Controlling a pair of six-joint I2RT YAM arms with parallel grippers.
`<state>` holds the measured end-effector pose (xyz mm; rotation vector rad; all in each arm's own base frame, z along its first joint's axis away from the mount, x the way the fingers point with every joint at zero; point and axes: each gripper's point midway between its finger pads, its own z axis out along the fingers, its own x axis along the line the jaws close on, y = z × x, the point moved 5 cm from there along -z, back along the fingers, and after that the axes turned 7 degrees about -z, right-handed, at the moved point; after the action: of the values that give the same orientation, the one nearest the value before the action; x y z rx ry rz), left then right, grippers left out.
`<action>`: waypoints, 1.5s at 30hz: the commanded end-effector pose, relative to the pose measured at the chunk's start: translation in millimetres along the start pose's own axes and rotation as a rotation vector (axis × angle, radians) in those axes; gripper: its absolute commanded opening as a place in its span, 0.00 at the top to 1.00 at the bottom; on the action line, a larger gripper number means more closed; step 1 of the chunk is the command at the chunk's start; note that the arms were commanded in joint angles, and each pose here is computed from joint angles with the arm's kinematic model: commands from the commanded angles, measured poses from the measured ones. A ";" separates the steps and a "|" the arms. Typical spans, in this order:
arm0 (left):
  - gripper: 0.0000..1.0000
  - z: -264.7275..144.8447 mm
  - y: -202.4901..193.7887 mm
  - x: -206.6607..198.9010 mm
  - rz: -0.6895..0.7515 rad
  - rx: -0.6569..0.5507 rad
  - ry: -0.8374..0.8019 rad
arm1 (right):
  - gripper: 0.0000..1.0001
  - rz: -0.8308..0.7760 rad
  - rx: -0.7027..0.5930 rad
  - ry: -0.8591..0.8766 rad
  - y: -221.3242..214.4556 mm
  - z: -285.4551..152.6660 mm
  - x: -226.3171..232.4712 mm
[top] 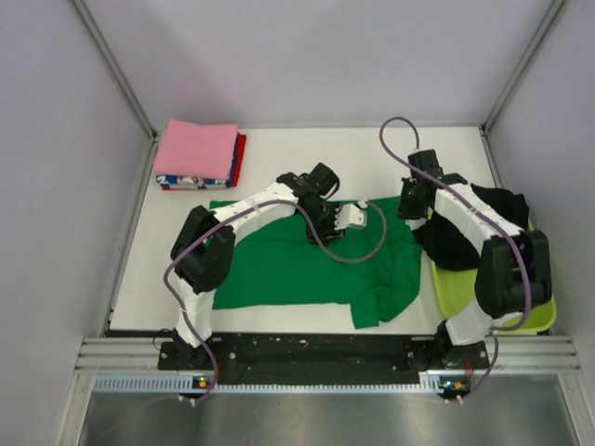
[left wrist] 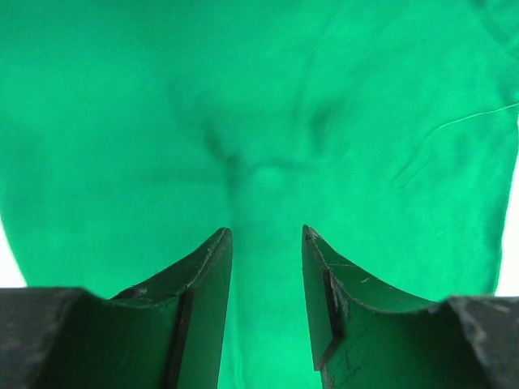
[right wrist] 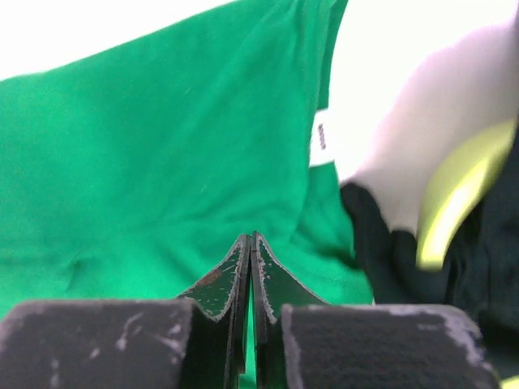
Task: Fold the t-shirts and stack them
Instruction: Fold the flattened tshirt in 1/3 of the way, then grap the side of the flattened tshirt closest away from the robot with both arms
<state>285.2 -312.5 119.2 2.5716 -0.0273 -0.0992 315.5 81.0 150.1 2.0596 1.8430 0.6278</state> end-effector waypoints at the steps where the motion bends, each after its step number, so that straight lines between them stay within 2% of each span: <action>1: 0.56 -52.5 -27.5 40.6 -0.211 -0.026 0.193 | 1.00 -0.030 0.025 -0.067 19.4 52.5 -10.0; 6: 0.49 -76.3 -88.7 44.8 -0.301 0.036 0.277 | 1.00 -0.016 0.091 -0.140 35.6 107.9 -25.1; 11: 0.46 -84.9 -154.1 40.9 -0.387 0.154 0.345 | 1.00 0.018 0.045 -0.165 69.5 126.7 -30.5; 14: 0.45 -96.6 -177.7 41.5 -0.450 0.184 0.372 | 1.00 -0.003 0.032 -0.115 84.2 123.4 -22.9; 17: 0.45 -112.8 -173.1 26.5 -0.432 0.143 0.346 | 0.98 -0.077 -0.023 -0.005 99.4 94.1 -7.5; 18: 0.45 -118.8 -168.3 17.6 -0.405 0.121 0.331 | 0.89 -0.124 -0.052 0.016 103.2 80.2 -1.3; 20: 0.43 -126.1 -161.8 -4.6 -0.370 0.089 0.274 | 0.67 -0.245 -0.139 0.071 109.4 36.3 13.8; 22: 0.41 -129.3 -161.8 -27.0 -0.363 0.091 0.212 | 0.52 -0.391 -0.207 0.097 104.2 0.6 25.3; 25: 0.38 -126.5 -174.3 -63.4 -0.391 0.146 0.114 | 0.45 -0.672 -0.263 0.184 67.9 -41.1 44.7; 28: 0.38 -119.3 -193.3 -98.3 -0.407 0.206 0.046 | 0.41 -0.954 -0.259 0.280 12.4 -60.8 47.8; 30: 0.37 -112.4 -206.1 -121.9 -0.423 0.237 -0.001 | 0.38 -1.182 -0.216 0.325 -37.2 -68.1 39.2; 32: 0.37 -106.6 -214.9 -139.6 -0.447 0.255 -0.030 | 0.38 -1.347 -0.110 0.415 -84.6 -70.1 32.6; 35: 0.37 -96.4 -231.6 -155.9 -0.467 0.299 -0.032 | 0.38 -1.497 0.102 0.482 -138.1 -70.8 13.3; 38: 0.36 -90.6 -243.5 -158.2 -0.477 0.331 0.021 | 0.38 -1.646 0.246 0.401 -160.0 -61.9 -10.6; 41: 0.36 -87.7 -245.8 -155.4 -0.487 0.335 0.049 | 0.38 -1.746 0.277 0.417 -171.2 -54.9 -15.2; 45: 0.36 -84.0 -249.5 -153.1 -0.471 0.348 0.070 | 0.38 -1.773 0.146 0.450 -171.4 -33.7 -0.5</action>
<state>129.8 -49.3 69.2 2.8751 0.6531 -0.3004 134.8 85.2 97.4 -0.0945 3.0435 0.2520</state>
